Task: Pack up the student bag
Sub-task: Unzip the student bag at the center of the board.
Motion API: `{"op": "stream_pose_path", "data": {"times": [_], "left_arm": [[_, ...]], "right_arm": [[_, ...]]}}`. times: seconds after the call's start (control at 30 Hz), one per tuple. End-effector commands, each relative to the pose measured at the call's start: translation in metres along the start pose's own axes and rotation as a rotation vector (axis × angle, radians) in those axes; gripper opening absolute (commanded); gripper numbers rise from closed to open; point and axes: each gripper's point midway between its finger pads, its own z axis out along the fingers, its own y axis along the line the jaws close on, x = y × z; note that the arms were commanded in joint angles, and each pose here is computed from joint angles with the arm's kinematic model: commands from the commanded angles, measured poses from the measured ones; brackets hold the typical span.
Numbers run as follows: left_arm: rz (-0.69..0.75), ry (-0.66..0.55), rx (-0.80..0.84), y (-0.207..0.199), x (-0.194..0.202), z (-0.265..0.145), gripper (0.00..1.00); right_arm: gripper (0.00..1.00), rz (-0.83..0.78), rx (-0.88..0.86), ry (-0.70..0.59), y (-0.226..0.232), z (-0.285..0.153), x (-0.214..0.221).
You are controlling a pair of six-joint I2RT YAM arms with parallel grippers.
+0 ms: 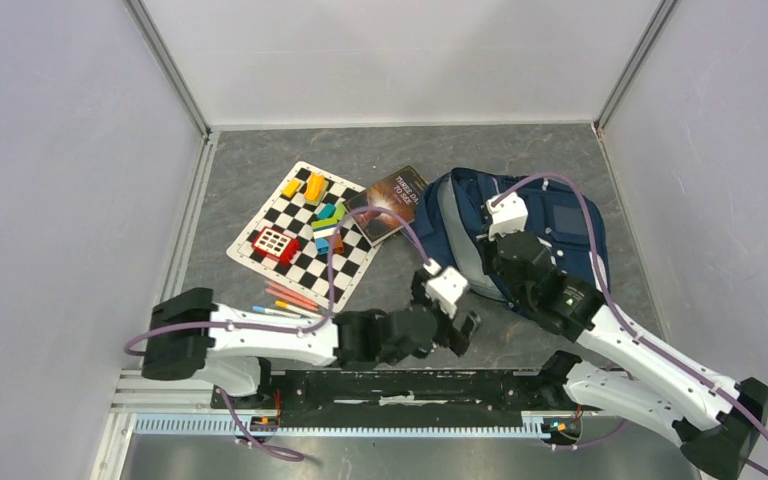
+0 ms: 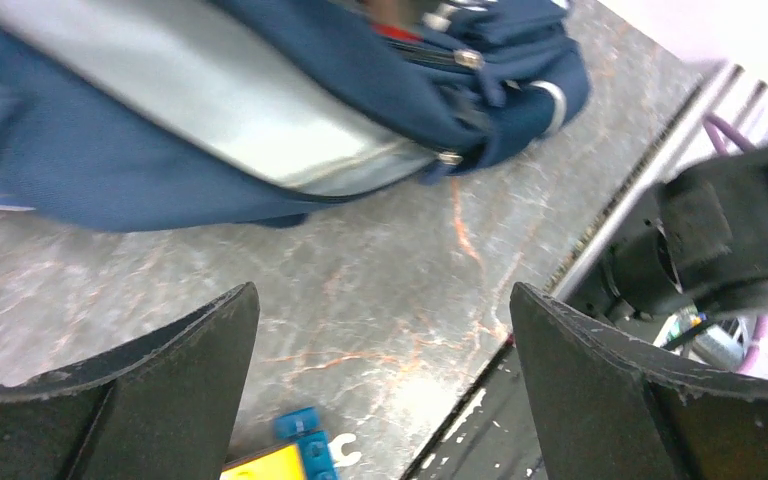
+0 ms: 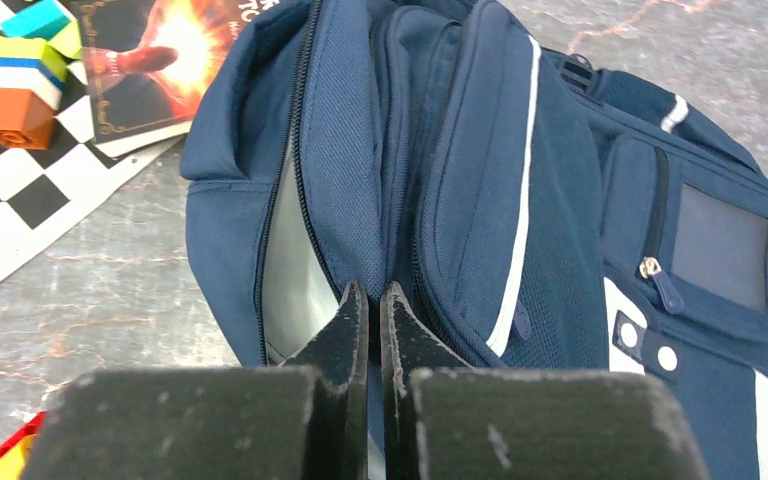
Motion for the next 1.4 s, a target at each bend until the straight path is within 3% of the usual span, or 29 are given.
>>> {"op": "stream_pose_path", "data": {"times": [0.0,0.13,0.27,0.6,0.8,1.13,1.23,1.37], "left_arm": [[-0.171,0.042,-0.061,0.039,-0.017,-0.014,1.0],[-0.404,0.062,-0.059,0.068,-0.039,-0.006,1.0],[-0.517,0.024,-0.056,0.085,-0.055,0.007,1.0],[-0.713,-0.088,0.191,0.062,-0.122,0.051,1.0],[-0.815,0.009,0.058,0.097,-0.086,0.085,1.0],[-0.76,0.085,-0.068,0.116,-0.058,0.114,0.99],[-0.757,0.085,-0.067,0.118,-0.057,0.124,0.88],[-0.741,0.056,0.038,0.104,-0.072,0.132,0.48]], "right_arm": [[0.0,0.013,0.136,-0.051,-0.034,-0.015,-0.003],[0.0,0.056,0.127,-0.058,-0.039,-0.025,0.006],[0.0,0.081,0.098,-0.048,-0.036,-0.029,0.016],[0.0,0.056,0.039,0.011,-0.026,-0.025,0.041],[0.0,0.051,0.0,0.014,-0.02,-0.026,0.044],[0.0,0.005,-0.102,0.009,-0.003,-0.025,0.044],[0.0,-0.013,-0.149,0.012,0.004,-0.025,0.045],[0.0,-0.045,-0.207,0.011,0.013,-0.027,0.044]]}}
